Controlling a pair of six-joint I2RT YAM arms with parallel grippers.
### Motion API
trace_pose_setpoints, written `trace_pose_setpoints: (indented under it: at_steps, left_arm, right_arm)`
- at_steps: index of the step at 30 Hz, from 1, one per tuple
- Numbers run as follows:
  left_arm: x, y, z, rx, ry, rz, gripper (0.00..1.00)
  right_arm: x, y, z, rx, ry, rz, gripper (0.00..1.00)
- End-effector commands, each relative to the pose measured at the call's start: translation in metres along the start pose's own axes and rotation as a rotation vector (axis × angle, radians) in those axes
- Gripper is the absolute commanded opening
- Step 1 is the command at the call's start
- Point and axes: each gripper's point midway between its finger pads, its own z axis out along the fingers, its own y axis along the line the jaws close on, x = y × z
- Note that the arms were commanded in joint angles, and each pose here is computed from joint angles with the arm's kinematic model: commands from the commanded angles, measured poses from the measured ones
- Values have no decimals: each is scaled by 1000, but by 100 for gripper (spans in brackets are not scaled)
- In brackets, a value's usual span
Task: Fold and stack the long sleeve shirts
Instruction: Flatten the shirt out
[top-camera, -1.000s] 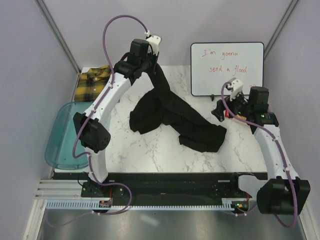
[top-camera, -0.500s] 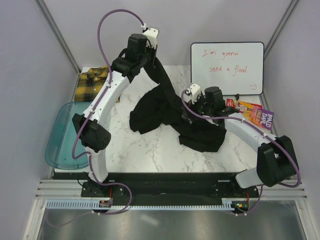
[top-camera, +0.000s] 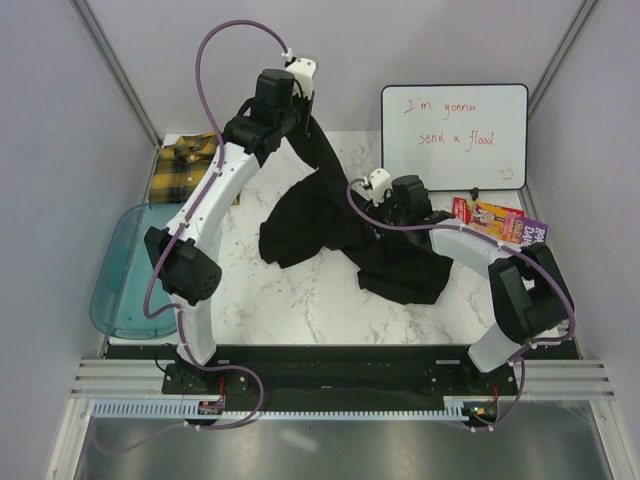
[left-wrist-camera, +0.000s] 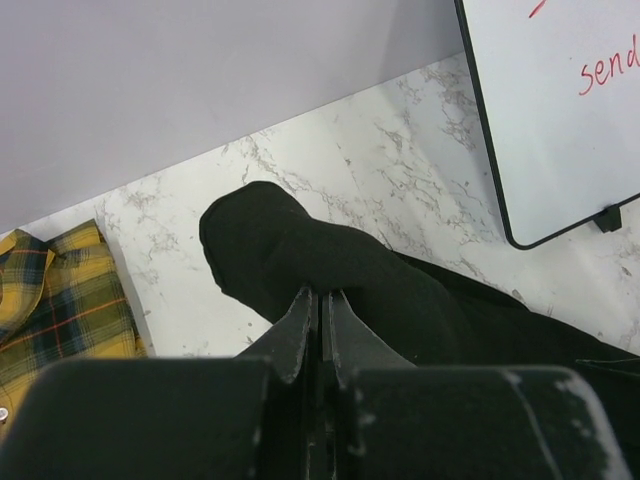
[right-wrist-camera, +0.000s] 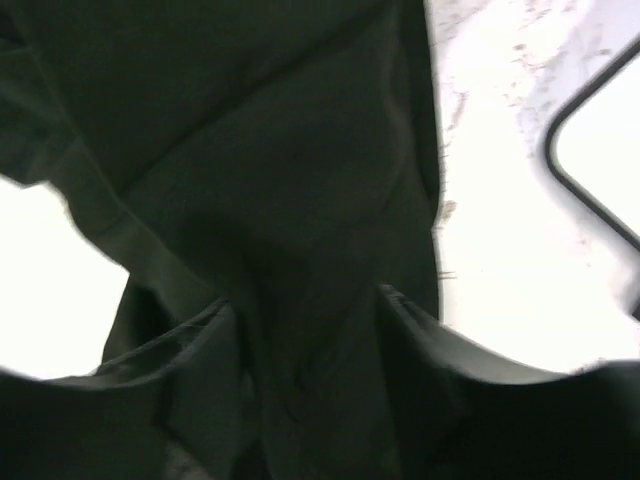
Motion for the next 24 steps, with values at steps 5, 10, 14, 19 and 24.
trace_pose_setpoints:
  at_steps: [5,10,14,19,24]
  left_arm:
    - [-10,9,-28,-25,-51,-28,2]
    - [-31,16,-69,22,-116,35,2]
    - [-28,-25,-126,314,-159,100,2]
    - [62,-131,-238,1067,-82,230,4]
    - [201,-222,-299,1356,219,399,48]
  right_arm:
    - [-64,-20,-22,102,-158,16,15]
    - [-75,-49,-42,175,-182,35,0]
    - [-74,-90,-65,212,-199,92,0]
    - [-89,-108,-83,179,-258,116,0]
    - [-97,-104,-101,74,-321,156,0]
